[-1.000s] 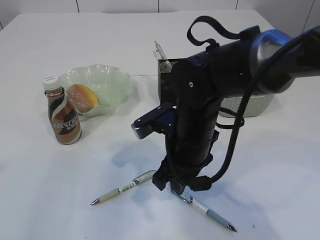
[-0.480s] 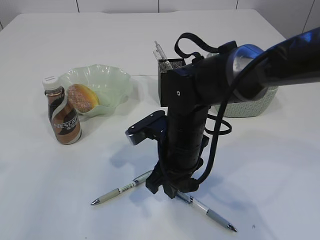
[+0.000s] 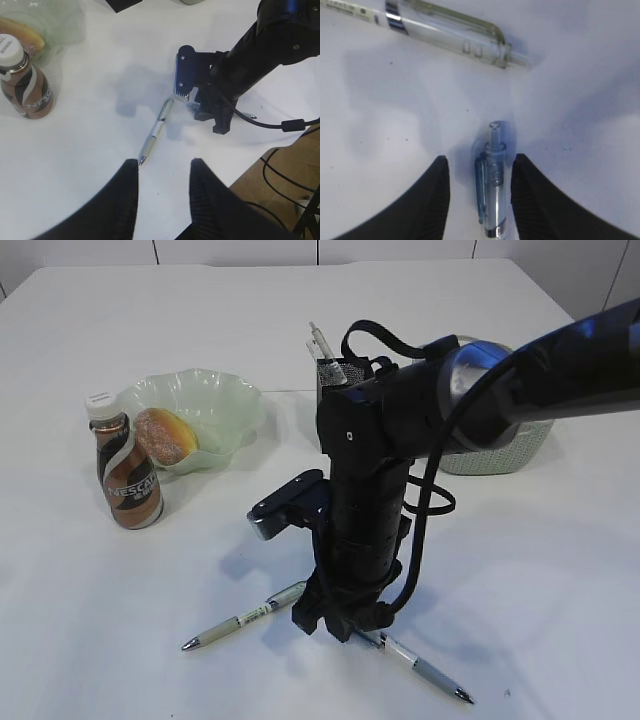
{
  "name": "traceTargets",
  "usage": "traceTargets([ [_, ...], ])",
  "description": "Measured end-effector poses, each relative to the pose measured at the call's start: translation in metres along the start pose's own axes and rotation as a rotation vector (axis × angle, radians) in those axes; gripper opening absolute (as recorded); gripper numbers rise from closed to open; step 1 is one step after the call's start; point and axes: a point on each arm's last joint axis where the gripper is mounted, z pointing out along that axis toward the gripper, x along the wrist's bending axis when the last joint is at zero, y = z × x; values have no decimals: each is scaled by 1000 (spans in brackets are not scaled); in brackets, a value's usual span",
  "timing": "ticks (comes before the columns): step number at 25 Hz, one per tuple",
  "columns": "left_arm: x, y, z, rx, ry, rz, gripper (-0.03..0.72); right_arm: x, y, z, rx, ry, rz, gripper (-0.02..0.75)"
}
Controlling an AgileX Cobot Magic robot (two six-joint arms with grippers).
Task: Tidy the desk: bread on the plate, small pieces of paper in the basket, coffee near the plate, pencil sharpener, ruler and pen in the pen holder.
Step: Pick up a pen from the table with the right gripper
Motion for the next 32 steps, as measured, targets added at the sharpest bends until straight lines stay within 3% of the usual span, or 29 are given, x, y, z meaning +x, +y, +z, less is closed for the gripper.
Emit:
traceTargets([
  [32, 0, 0, 0, 1, 2, 1, 239, 1, -3, 8, 56, 22, -126, 334],
])
